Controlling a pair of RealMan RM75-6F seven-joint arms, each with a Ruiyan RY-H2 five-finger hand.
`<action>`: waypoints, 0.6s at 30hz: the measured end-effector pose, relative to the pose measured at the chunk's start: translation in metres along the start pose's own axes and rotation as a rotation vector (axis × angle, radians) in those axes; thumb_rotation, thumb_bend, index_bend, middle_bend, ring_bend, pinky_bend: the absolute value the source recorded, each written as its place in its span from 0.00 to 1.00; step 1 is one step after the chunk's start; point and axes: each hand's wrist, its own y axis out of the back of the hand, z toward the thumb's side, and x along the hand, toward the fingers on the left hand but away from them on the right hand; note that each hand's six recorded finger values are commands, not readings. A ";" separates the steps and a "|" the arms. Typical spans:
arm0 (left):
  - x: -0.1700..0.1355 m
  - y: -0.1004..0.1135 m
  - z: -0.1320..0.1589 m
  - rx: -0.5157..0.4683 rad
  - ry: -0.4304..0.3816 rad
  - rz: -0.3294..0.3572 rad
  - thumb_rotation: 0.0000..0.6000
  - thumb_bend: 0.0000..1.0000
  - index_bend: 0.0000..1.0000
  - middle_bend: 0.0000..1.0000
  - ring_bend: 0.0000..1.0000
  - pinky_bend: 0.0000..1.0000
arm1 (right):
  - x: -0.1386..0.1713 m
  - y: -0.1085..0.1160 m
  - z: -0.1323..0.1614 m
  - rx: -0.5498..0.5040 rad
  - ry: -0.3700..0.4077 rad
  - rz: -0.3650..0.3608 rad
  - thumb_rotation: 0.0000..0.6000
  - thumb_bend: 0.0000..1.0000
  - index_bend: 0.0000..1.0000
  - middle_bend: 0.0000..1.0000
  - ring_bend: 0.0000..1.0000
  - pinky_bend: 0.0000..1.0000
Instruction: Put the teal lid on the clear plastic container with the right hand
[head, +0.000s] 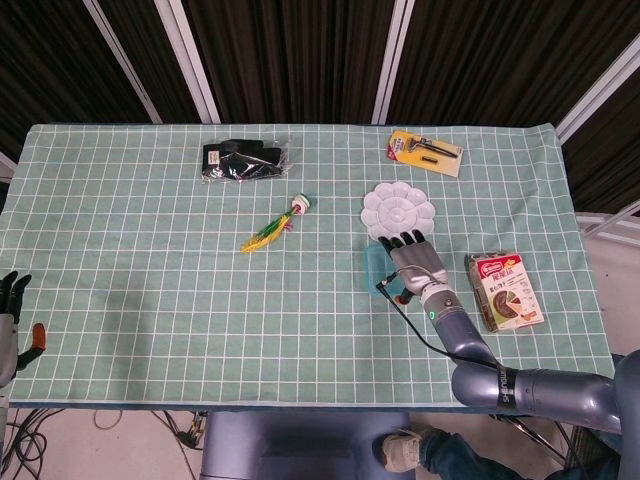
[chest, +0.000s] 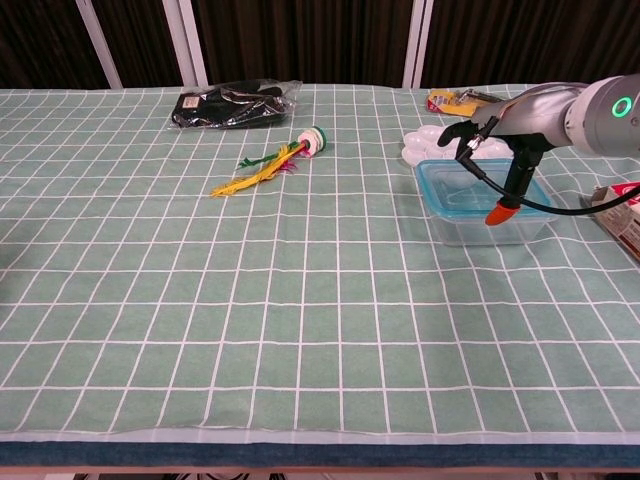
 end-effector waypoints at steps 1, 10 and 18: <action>0.000 0.000 0.000 0.001 0.001 -0.001 1.00 0.53 0.07 0.00 0.00 0.00 | 0.000 0.000 0.000 -0.001 -0.001 0.000 1.00 0.24 0.00 0.43 0.09 0.00; 0.000 -0.001 0.000 0.006 0.005 -0.005 1.00 0.53 0.07 0.00 0.00 0.00 | 0.000 -0.001 -0.002 -0.003 -0.001 0.006 1.00 0.24 0.00 0.43 0.09 0.00; 0.000 -0.001 -0.001 0.007 0.007 -0.007 1.00 0.52 0.07 0.00 0.00 0.00 | -0.001 -0.002 0.001 -0.006 0.007 0.007 1.00 0.24 0.00 0.43 0.09 0.00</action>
